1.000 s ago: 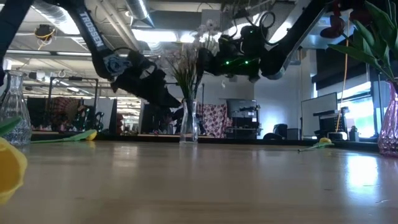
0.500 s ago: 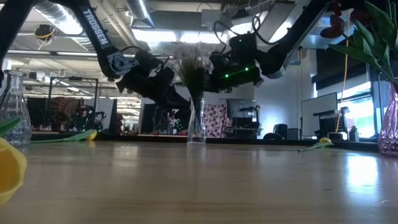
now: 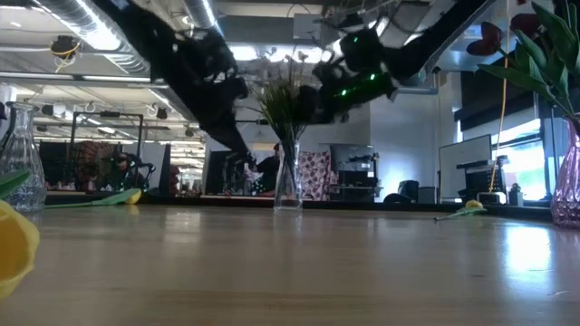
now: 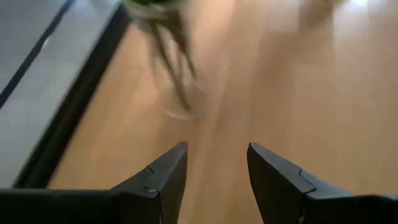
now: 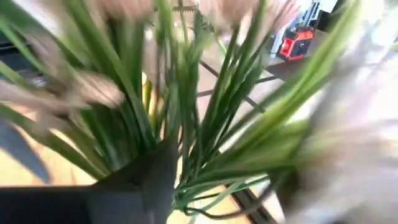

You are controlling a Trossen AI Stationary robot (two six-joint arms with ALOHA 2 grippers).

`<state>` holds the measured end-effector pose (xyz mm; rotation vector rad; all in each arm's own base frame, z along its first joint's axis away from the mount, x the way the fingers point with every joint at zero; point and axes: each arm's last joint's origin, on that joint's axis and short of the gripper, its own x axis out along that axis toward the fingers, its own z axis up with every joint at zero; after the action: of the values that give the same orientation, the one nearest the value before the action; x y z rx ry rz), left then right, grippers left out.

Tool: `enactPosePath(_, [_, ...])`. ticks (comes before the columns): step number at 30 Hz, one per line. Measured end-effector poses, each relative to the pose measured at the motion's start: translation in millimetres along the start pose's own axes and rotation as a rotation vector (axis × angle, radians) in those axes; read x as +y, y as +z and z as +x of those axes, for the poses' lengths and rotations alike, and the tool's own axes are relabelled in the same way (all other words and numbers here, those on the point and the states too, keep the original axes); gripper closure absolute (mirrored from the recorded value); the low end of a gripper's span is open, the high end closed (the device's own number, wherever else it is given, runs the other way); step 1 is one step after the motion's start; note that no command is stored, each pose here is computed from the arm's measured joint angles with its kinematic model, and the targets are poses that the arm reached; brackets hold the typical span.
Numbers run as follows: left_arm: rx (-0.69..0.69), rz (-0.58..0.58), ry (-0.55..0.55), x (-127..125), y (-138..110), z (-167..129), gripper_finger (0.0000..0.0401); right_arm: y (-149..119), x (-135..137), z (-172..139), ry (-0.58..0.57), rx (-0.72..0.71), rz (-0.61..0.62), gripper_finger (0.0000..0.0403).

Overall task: Sort flowers into vase by color
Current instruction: Put the white flower into the top transparent vase, then put the bottom yellow flower into the bottom transparent vase

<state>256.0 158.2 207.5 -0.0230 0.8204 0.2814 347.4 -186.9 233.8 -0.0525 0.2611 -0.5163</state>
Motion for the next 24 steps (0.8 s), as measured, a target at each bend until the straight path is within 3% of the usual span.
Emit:
enactPosePath(4, [0.066,0.019,-0.078,-41.0,3.2,-18.1,0.0239,19.3,-2.9,-19.6,0.001,0.003,-0.028,0.0137])
enactPosePath(9, [0.128,0.101,-0.383,-108.3,0.7,-45.9,0.0239,36.2,-5.7,-44.2,0.006,0.039,-0.059,0.0128])
enactPosePath(12, [0.215,0.104,-0.483,-151.6,-8.2,-63.8,0.0239,44.7,-2.4,-59.8,0.021,0.067,-0.072,0.0128])
enactPosePath(18, [0.434,-0.008,-0.504,-227.7,-41.4,-98.8,0.0239,66.4,11.7,-95.0,-0.044,0.069,-0.163,0.0127])
enactPosePath(24, [0.473,-0.112,-0.462,-280.7,-76.4,-136.6,0.0239,90.9,23.1,-135.8,-0.162,0.009,-0.211,0.0127])
